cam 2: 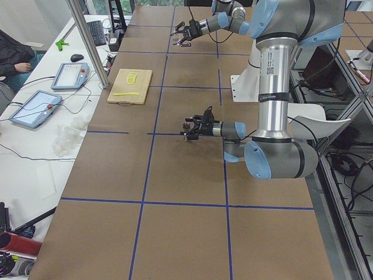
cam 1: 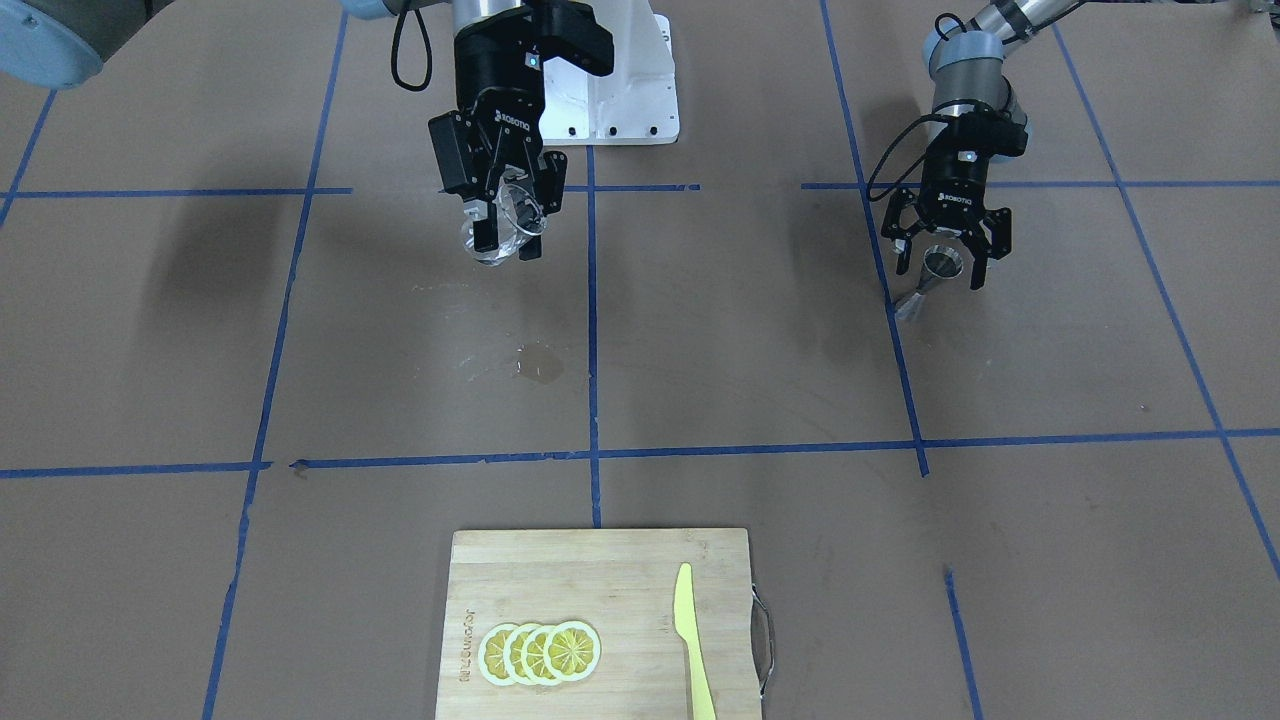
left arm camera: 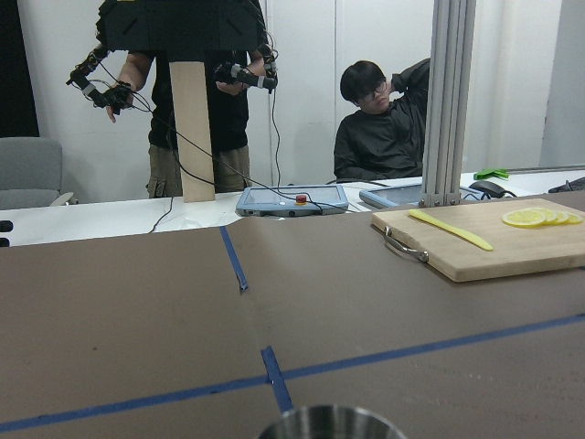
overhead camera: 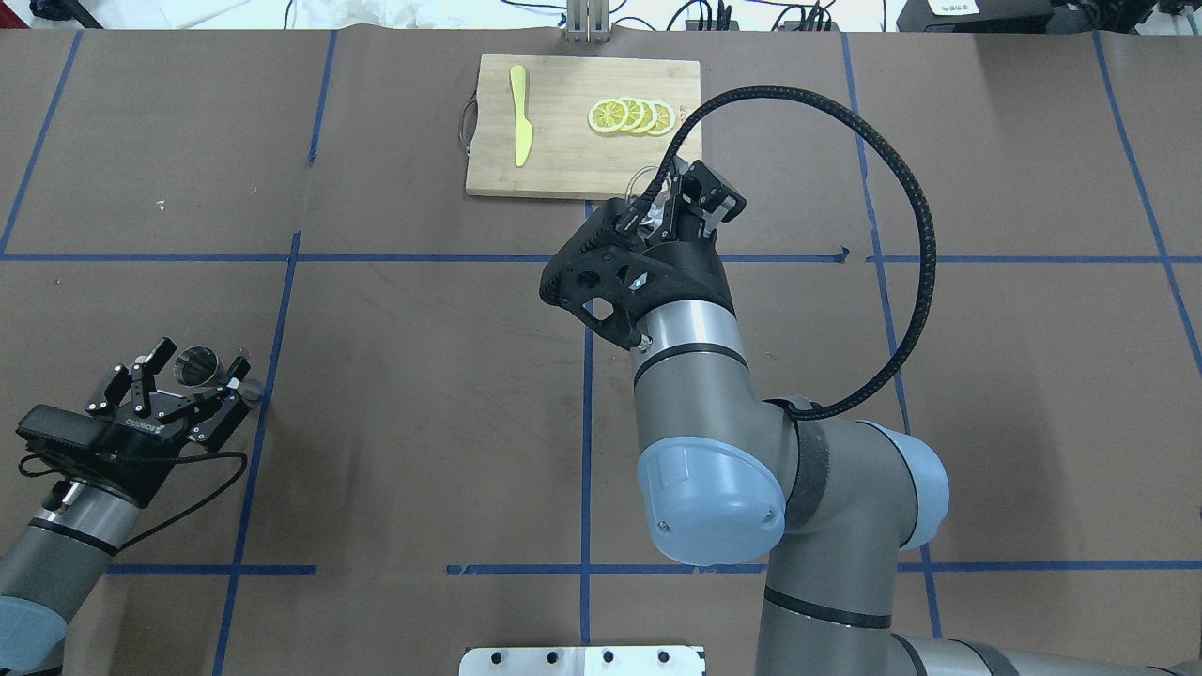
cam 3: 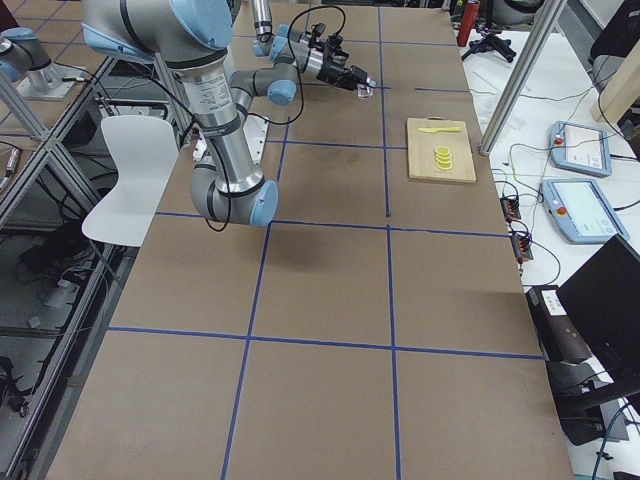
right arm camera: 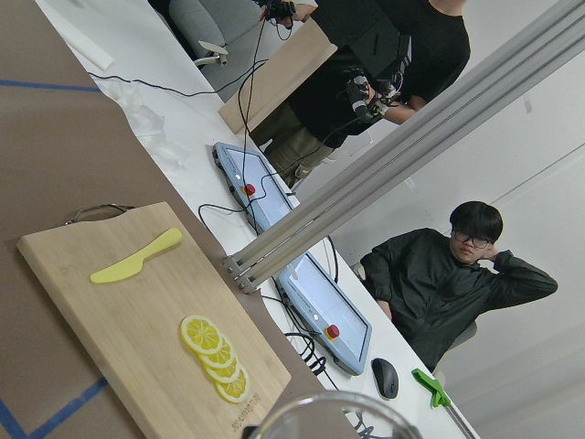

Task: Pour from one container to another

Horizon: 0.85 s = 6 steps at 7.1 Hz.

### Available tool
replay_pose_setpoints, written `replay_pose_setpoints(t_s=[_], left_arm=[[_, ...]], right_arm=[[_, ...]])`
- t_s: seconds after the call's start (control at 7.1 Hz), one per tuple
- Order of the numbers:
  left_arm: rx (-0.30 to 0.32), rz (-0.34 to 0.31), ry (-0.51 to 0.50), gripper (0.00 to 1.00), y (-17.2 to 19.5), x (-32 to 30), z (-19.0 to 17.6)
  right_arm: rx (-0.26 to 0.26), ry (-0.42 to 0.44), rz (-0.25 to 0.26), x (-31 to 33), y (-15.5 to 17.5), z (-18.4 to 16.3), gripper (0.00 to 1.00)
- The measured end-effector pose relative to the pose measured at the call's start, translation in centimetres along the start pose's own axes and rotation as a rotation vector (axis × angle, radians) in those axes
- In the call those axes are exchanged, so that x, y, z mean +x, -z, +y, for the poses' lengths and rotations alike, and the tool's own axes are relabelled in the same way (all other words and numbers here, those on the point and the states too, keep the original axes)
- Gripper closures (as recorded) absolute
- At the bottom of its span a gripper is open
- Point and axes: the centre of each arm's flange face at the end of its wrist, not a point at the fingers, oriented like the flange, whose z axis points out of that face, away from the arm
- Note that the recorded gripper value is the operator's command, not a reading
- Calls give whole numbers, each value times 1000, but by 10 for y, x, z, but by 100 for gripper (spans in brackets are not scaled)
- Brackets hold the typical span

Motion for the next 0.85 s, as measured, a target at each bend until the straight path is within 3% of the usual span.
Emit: replay_pose_setpoints(t_s=[0.42, 0.85], left_arm=[[35, 29, -8, 2, 6, 12, -35], [-11, 151, -150, 2, 5, -34, -72]], right_arm=[[1, -1, 0, 0, 0, -1, 100], [1, -1, 0, 0, 0, -1, 100]])
